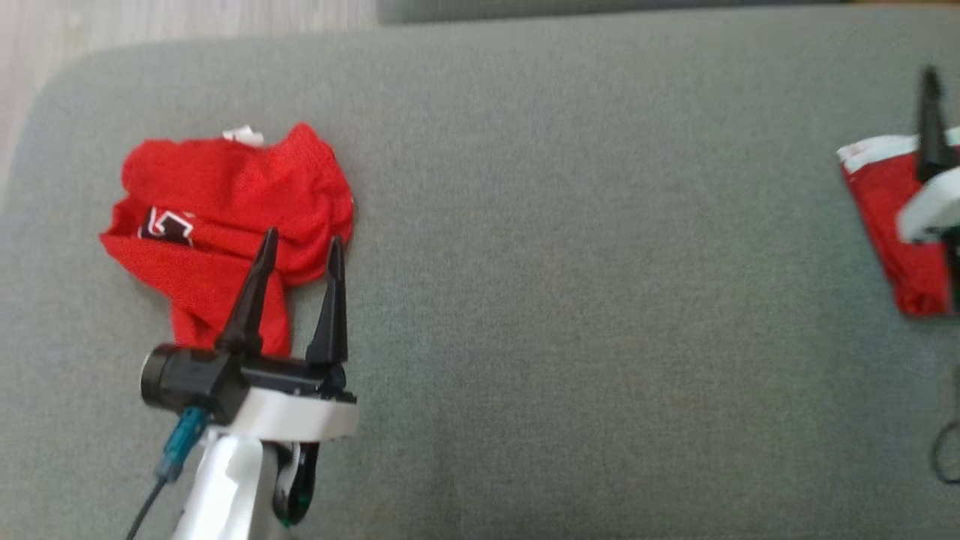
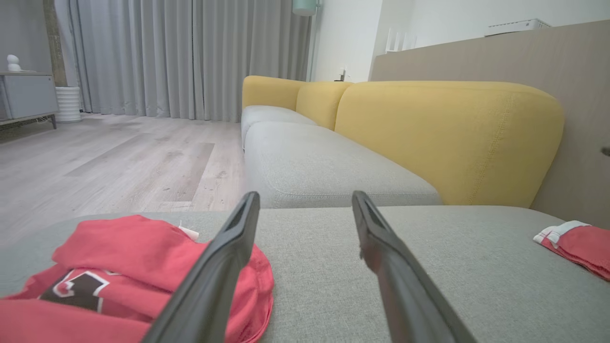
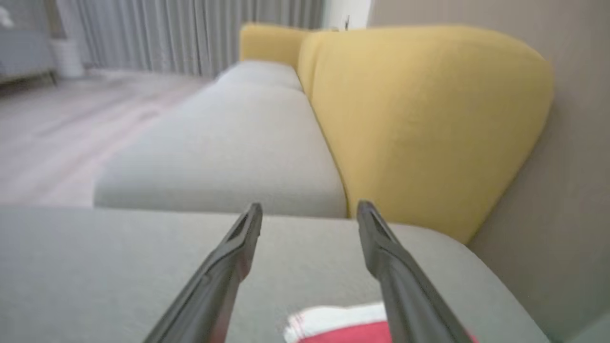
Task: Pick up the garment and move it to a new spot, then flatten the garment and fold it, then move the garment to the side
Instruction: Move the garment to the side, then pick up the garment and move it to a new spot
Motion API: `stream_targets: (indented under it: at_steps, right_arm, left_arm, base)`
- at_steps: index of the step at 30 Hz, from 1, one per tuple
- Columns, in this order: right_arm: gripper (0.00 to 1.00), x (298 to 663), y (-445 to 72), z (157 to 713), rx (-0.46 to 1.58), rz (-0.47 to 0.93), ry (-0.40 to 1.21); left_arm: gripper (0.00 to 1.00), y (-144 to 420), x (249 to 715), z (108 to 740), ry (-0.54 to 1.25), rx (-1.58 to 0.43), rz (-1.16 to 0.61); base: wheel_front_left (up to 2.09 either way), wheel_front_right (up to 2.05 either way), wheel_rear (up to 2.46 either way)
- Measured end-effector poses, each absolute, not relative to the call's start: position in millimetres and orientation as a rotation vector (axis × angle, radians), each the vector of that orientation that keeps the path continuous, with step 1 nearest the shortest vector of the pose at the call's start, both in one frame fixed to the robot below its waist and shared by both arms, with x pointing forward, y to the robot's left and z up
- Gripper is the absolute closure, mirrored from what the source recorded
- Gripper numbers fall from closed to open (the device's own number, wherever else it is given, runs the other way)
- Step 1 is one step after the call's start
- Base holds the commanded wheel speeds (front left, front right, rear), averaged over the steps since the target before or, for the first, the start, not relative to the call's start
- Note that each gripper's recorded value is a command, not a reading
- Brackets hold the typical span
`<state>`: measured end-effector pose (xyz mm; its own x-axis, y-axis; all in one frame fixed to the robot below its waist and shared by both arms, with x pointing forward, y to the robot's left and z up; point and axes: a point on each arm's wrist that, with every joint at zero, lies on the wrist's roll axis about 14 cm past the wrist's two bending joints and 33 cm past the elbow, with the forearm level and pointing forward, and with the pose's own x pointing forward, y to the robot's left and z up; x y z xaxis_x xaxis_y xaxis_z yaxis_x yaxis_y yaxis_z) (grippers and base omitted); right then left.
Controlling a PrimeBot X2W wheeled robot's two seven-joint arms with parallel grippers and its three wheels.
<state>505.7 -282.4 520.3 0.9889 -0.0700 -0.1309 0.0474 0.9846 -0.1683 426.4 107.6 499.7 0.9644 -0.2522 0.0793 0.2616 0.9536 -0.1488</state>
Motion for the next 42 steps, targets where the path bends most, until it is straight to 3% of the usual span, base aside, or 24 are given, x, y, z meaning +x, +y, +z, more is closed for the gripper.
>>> stream_targets:
  at_steps: [4, 9, 21, 31, 42]
  right_arm:
    - [0.00, 494.7, -241.5, 559.3, -0.066, 0.013, -0.036]
    - [0.00, 464.6, -195.7, 563.6, 0.091, 0.067, -0.120]
    - [0.00, 394.9, -159.9, 484.1, 0.282, 0.086, 0.011]
    - [0.00, 391.6, -148.2, 481.9, 0.287, 0.119, 0.015]
    - [0.00, 392.9, -81.4, 482.7, 0.291, 0.313, 0.040]
  left_arm:
    - [0.00, 108.4, 414.1, 512.7, -0.091, -0.156, -0.260]
    - [0.00, 112.1, 400.6, 524.8, -0.122, -0.151, -0.247]
    - [0.00, 129.8, 373.2, 509.5, -0.077, -0.186, -0.174]
    - [0.00, 136.8, 371.2, 506.5, -0.069, -0.189, -0.152]
    - [0.00, 171.6, 351.4, 505.4, -0.073, -0.203, -0.029]
  base:
    - [0.00, 0.00, 0.00]
    - [0.00, 0.00, 0.00]
    - [0.00, 0.00, 0.00]
    - [0.00, 0.00, 0.00]
    - [0.00, 0.00, 0.00]
